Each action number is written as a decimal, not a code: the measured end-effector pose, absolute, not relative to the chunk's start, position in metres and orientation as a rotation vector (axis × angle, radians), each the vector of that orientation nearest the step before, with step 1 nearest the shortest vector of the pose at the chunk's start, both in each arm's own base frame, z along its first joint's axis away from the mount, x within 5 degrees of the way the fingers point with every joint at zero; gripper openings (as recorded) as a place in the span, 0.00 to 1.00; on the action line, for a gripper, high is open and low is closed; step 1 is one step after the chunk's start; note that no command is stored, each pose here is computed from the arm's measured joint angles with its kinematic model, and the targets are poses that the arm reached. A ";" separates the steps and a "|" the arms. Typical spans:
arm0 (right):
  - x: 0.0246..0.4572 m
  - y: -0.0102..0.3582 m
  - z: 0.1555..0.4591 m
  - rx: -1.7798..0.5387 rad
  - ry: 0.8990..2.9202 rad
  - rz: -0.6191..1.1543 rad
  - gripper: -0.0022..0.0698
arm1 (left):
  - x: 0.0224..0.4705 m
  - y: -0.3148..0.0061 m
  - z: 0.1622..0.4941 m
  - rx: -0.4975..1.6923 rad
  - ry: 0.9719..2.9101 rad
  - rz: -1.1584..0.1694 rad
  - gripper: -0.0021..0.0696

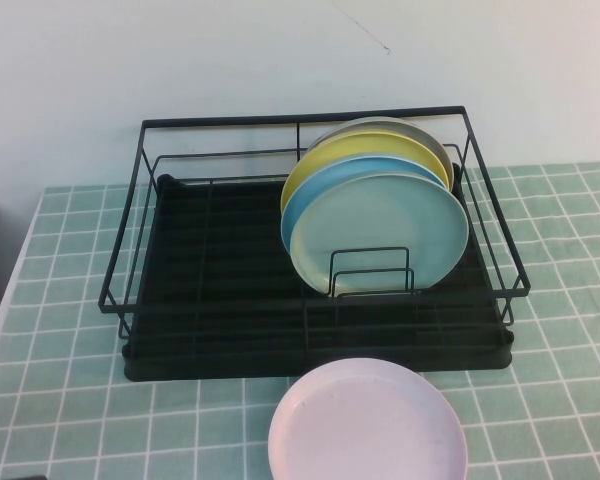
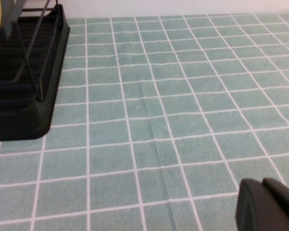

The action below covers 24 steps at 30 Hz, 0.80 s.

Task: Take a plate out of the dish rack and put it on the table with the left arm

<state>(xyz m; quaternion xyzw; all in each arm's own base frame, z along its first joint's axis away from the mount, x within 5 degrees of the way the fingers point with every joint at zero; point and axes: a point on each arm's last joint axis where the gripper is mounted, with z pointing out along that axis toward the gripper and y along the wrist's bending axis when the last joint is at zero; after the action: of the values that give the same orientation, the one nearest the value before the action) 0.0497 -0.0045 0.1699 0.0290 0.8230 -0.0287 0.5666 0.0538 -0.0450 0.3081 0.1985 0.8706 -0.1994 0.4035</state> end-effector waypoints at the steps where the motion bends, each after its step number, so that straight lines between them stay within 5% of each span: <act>1: 0.050 -0.005 0.170 0.068 1.934 -0.068 0.03 | 0.053 -0.045 0.308 0.504 2.205 -0.504 0.03; 12: 0.050 -0.005 0.170 0.068 1.934 -0.068 0.03 | 0.044 -0.028 0.283 0.424 1.986 -0.335 0.02; 19: 0.050 -0.005 0.170 0.068 1.934 -0.068 0.03 | 0.047 -0.016 0.213 0.200 1.785 -0.206 0.02; 24: 0.050 -0.005 0.170 0.068 1.934 -0.068 0.03 | 0.052 -0.012 0.177 0.094 1.838 -0.188 0.02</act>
<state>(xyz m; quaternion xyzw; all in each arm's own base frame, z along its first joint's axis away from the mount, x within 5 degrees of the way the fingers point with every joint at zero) 0.0497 -0.0045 0.1699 0.0290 0.8230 -0.0287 0.5666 0.0519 -0.0122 0.1771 0.0407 0.7936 -0.0812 0.6017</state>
